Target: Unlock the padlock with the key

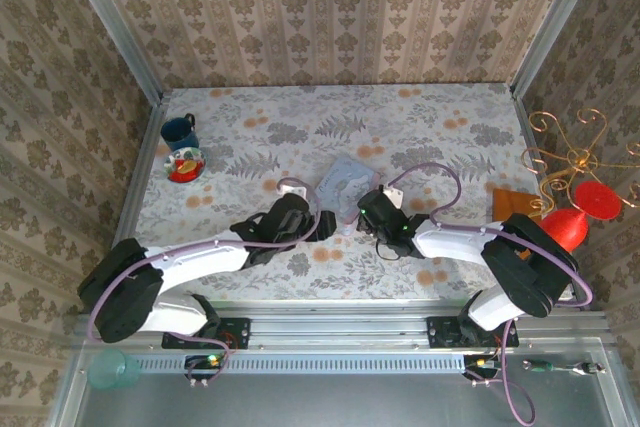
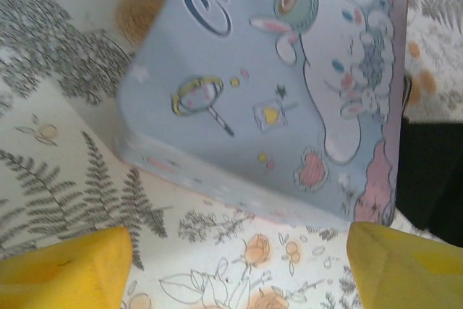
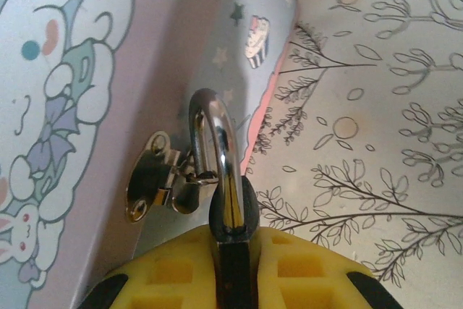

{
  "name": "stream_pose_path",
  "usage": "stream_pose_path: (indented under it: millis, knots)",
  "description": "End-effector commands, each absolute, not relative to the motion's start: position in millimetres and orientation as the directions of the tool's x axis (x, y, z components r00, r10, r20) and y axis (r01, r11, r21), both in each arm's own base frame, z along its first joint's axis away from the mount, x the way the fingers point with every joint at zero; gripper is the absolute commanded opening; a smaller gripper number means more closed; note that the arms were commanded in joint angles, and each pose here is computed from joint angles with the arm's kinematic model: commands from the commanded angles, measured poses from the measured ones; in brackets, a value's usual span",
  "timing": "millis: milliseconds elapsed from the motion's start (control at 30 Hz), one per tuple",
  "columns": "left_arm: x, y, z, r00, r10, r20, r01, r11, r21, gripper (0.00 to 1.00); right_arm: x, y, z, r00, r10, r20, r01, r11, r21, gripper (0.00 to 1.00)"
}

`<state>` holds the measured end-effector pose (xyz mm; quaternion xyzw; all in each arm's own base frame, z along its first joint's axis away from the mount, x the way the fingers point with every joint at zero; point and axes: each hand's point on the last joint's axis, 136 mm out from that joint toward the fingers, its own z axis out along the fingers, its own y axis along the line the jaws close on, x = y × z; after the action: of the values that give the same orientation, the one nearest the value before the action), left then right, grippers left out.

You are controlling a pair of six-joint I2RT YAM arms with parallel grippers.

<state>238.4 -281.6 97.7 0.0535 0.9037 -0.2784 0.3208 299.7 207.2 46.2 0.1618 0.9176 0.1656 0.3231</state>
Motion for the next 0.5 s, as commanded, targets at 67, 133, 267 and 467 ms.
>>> stream_pose_path:
  millis: [67, 133, 267, 467]
  knots:
    - [265, -282, 92, -0.801, -0.089, -0.591, 0.223, 0.873, -0.434, 0.80, 304, 220, 56, -0.757, 0.301, -0.580, 0.065, 0.918, 0.392, 0.16]
    - [271, -283, 82, -0.813, -0.062, -0.579, 0.206, 0.899, -0.386, 0.80, 306, 218, 58, -0.761, 0.299, -0.576, 0.064, 0.918, 0.391, 0.18]
    - [275, -266, 57, -0.827, -0.055, -0.560, 0.122, 0.954, -0.273, 0.78, 314, 214, 56, -0.779, 0.333, -0.531, 0.083, 0.895, 0.439, 0.19]
    - [266, -254, 35, -0.841, -0.054, -0.538, 0.090, 0.967, -0.238, 0.73, 324, 210, 54, -0.804, 0.321, -0.501, 0.074, 0.889, 0.452, 0.22]
